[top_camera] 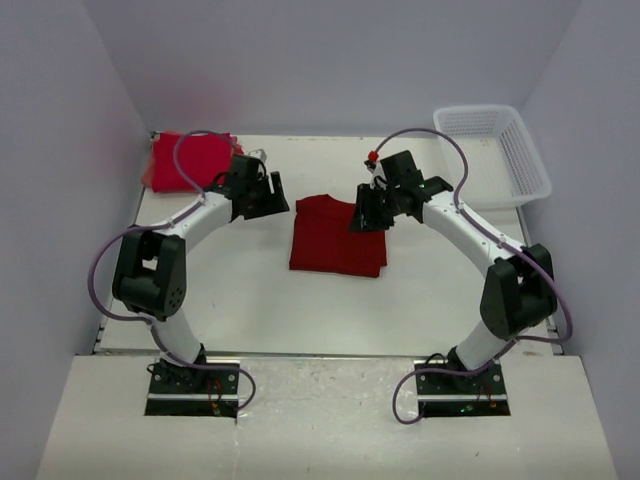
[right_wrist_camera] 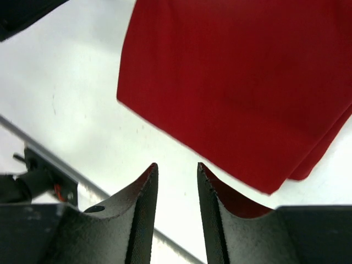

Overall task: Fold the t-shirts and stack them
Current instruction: Smooth out wrinkles on the folded tshirt

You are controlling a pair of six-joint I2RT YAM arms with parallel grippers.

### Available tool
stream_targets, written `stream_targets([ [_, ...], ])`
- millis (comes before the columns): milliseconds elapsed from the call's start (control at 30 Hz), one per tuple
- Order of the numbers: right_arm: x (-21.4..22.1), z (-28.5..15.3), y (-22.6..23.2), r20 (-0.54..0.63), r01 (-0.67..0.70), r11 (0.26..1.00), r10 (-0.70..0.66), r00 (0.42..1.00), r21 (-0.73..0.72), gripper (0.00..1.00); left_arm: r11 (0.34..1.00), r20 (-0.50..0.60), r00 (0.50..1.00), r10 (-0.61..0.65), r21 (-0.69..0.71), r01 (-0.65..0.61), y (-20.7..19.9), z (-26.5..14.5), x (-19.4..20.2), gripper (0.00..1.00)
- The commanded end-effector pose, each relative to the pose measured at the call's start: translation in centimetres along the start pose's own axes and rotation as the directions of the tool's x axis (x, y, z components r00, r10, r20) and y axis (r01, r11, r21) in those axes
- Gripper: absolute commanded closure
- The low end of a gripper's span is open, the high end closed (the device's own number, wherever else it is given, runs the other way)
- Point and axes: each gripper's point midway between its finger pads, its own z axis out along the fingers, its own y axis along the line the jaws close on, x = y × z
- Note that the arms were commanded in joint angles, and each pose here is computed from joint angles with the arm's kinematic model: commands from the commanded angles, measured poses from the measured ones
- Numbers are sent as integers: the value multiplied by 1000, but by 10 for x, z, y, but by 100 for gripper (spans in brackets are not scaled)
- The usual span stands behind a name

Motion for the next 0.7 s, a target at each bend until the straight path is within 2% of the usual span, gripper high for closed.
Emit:
stream_targets([
  [0, 8, -23, 27, 34, 27, 990, -23, 999, -137, 64, 985, -78, 997, 16, 171, -2, -12, -10, 24, 27],
  [33, 12, -30, 31, 41, 42, 987, -36, 999, -157, 62, 956, -102, 994, 29, 294, 2, -30, -14, 30, 26],
  [100, 16, -36, 30, 51, 55, 986, -48, 998, -154, 62, 922, -162, 987, 12, 384, 51, -32, -16, 45, 23],
  [267, 21, -60, 40, 109, 90, 978, -70, 992, -189, 61, 906, -202, 979, -18, 411, 101, -22, -7, 55, 19],
  [400, 26, -73, 53, 135, 126, 956, -92, 987, -264, 60, 855, -278, 959, -63, 480, 195, -24, 4, 72, 20],
  [467, 30, -65, 47, 91, 94, 967, -74, 993, -236, 60, 848, -270, 959, -85, 486, 212, -23, 10, 70, 21],
  [567, 28, -49, 28, 51, 56, 991, -50, 997, -121, 60, 849, -298, 950, -92, 475, 231, -20, 17, 78, 21],
  [667, 27, -45, 30, 55, 58, 989, -51, 997, -133, 60, 848, -309, 947, -91, 474, 237, -19, 19, 80, 21],
])
